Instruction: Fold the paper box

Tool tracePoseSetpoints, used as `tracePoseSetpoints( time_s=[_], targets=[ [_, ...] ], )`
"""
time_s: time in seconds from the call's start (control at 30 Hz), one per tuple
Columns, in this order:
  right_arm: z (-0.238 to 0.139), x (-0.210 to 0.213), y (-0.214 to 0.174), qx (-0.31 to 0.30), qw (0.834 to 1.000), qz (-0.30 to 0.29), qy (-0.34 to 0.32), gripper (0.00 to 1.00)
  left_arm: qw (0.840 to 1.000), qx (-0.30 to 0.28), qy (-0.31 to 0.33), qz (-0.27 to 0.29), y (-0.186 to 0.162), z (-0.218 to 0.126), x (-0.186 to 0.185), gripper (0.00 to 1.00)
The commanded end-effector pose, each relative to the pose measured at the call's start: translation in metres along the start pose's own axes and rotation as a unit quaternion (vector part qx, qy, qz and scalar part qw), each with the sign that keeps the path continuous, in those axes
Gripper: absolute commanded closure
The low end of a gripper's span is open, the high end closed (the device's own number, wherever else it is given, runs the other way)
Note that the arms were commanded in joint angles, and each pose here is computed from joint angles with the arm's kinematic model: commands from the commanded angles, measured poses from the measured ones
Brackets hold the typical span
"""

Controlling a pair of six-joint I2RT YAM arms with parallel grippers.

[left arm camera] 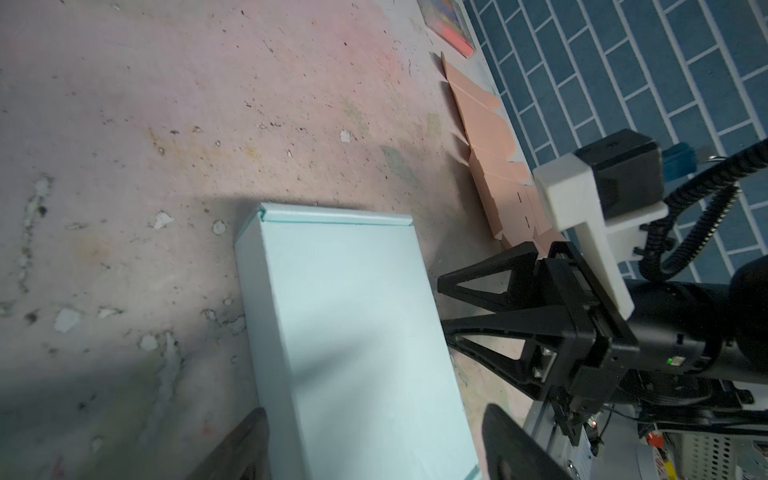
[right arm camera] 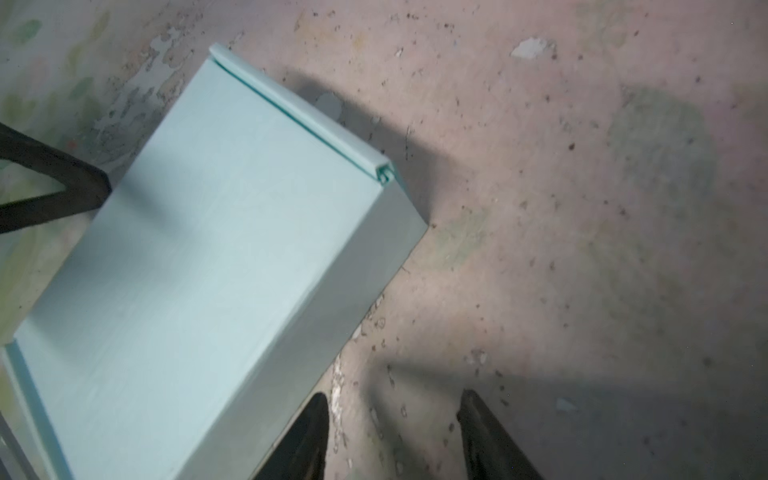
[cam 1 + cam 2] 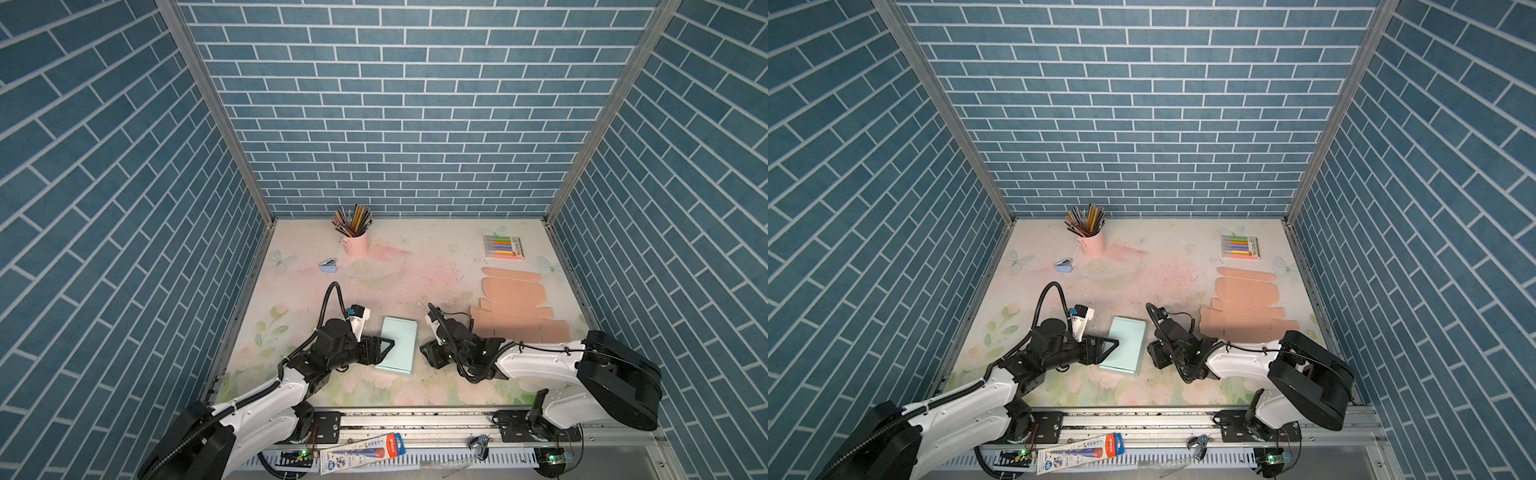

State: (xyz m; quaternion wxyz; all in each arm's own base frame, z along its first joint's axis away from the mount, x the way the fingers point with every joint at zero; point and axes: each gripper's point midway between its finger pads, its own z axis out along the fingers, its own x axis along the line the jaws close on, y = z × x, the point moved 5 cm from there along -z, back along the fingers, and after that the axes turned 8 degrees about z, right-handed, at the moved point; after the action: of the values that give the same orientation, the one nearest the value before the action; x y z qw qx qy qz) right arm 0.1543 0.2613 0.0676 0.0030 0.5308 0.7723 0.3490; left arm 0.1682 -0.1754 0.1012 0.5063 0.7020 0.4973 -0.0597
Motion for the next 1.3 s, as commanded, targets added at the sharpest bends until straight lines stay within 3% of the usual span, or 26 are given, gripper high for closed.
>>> tracePoseSetpoints(
  time_s=[0.0,0.57,1.27],
  targets=[
    [-0.003,-0.003,-0.013,0.008,1.000,0.021,-0.017,0.48,1.000,0.020,-0.009,-0.015,-0.014,-0.002,-0.002,0.19],
    [0.000,0.025,-0.048,0.045,0.999,0.015,-0.003,0.52,0.998,0.050,-0.014,-0.019,-0.042,0.001,-0.012,0.18],
    [0.010,0.061,-0.032,0.030,0.998,0.000,0.047,0.54,0.998,0.042,-0.036,-0.008,-0.036,0.010,-0.039,0.19]
  ],
)
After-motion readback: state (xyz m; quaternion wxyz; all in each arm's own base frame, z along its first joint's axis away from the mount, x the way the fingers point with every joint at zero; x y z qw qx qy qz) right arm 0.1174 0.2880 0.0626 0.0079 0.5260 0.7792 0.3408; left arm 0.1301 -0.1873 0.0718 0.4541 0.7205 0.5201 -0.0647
